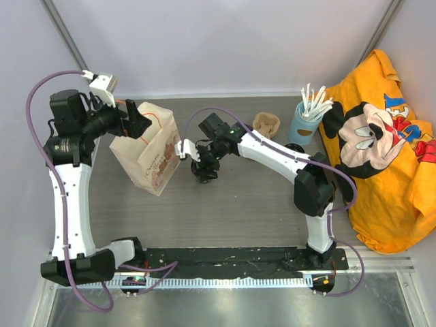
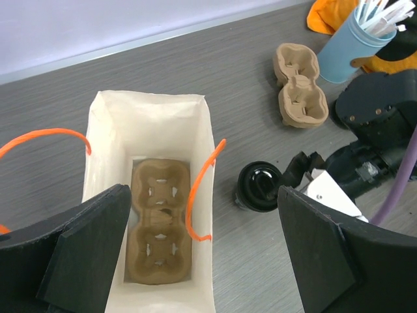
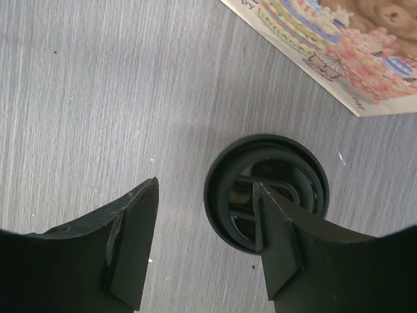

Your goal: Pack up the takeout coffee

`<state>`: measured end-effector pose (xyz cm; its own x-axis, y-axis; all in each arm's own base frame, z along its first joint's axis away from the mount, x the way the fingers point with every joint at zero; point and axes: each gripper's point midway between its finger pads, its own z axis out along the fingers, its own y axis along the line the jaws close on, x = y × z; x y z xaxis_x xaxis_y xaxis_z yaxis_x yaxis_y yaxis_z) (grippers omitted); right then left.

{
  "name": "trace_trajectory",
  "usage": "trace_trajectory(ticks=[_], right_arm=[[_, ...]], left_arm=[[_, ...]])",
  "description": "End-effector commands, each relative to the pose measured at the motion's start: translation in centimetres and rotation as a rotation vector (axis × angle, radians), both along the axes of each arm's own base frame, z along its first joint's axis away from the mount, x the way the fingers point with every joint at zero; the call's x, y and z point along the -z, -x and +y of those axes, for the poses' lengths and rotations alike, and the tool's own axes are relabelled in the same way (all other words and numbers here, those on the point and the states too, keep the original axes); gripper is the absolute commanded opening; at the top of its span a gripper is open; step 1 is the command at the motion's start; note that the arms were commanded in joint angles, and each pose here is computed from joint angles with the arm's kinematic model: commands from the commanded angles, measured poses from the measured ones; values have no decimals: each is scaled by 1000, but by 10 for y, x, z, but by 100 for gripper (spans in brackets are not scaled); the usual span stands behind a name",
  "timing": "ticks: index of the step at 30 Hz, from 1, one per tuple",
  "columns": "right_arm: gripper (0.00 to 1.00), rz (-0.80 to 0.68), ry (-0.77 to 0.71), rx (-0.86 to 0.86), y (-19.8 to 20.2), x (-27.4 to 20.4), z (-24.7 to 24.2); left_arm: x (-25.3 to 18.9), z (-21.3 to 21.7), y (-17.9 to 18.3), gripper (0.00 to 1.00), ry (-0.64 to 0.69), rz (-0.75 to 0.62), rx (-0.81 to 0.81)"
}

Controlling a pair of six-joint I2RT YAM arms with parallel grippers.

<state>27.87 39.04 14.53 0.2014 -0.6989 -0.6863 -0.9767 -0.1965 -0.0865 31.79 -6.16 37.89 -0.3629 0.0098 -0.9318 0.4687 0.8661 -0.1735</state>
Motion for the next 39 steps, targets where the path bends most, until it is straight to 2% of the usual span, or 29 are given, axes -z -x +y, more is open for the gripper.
trace_trajectory(ticks=[1, 5, 18, 30, 39], right_arm=[[62, -18, -13, 13, 0, -3, 11], [58, -42, -1, 61, -8, 2, 11], [56, -69, 14, 107, -15, 6, 5], [42, -72, 15, 141, -22, 7, 1], [41, -102, 59, 172, -28, -2, -7]], left_arm=[[-19, 8, 3, 100, -11, -40, -53], [-21, 7, 4, 100, -12, -41, -51], [-22, 5, 3, 100, -2, -40, -37], [-16, 4, 3, 100, -2, -25, -31], [-16, 4, 3, 100, 1, -26, -27]])
